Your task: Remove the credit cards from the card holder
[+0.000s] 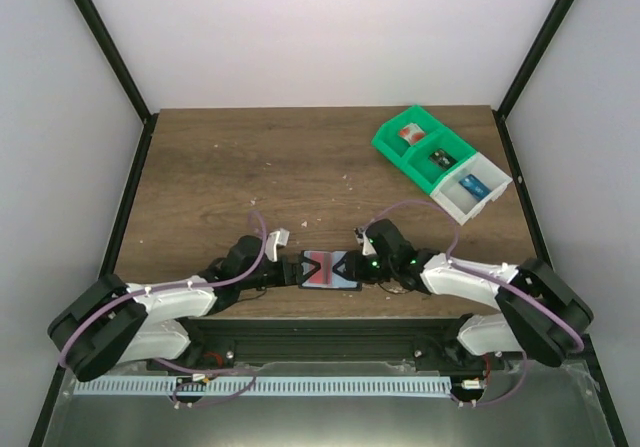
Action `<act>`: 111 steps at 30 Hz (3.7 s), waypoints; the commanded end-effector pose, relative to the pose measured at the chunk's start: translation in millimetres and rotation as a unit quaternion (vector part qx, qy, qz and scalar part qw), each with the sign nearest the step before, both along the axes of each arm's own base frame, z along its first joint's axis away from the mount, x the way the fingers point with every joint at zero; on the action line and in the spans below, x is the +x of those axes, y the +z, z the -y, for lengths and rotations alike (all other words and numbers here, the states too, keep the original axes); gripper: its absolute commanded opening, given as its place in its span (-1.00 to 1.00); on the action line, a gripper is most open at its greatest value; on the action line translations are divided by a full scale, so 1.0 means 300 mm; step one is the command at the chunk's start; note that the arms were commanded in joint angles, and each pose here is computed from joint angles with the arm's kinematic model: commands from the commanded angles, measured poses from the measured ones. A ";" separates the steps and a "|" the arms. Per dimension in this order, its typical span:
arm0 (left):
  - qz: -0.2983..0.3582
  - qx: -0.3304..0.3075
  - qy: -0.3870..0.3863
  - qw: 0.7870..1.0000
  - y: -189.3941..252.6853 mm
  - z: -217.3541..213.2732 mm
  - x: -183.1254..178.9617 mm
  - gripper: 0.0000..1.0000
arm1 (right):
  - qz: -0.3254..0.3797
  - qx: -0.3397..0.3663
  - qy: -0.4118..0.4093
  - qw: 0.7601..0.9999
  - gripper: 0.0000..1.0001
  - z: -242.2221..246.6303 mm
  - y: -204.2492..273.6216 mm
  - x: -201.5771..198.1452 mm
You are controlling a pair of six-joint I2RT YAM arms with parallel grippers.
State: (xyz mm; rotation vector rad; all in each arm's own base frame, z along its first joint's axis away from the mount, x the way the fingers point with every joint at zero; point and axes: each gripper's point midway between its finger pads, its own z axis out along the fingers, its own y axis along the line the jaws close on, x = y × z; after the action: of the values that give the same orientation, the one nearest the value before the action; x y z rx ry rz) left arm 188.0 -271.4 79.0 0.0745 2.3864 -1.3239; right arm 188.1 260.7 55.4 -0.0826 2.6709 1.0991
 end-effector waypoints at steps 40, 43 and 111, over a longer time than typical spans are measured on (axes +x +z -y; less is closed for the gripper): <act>0.002 -0.071 -0.011 0.997 0.043 0.058 0.019 0.85 | -0.029 -0.040 -0.027 0.998 -0.60 -0.051 -0.155 0.023; -0.002 -0.070 -0.017 0.997 0.034 0.067 0.018 0.85 | -0.032 -0.038 -0.024 0.998 -0.61 -0.055 -0.160 0.020; -0.010 -0.072 -0.030 0.997 0.086 0.124 0.015 0.82 | -0.012 -0.008 -0.036 0.999 -0.58 -0.053 -0.104 0.024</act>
State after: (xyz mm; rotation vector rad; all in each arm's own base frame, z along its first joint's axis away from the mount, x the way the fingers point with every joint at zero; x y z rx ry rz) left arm 191.2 -300.6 88.0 0.0614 2.3702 -1.4759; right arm 201.2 284.8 28.5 0.0064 2.6618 1.1038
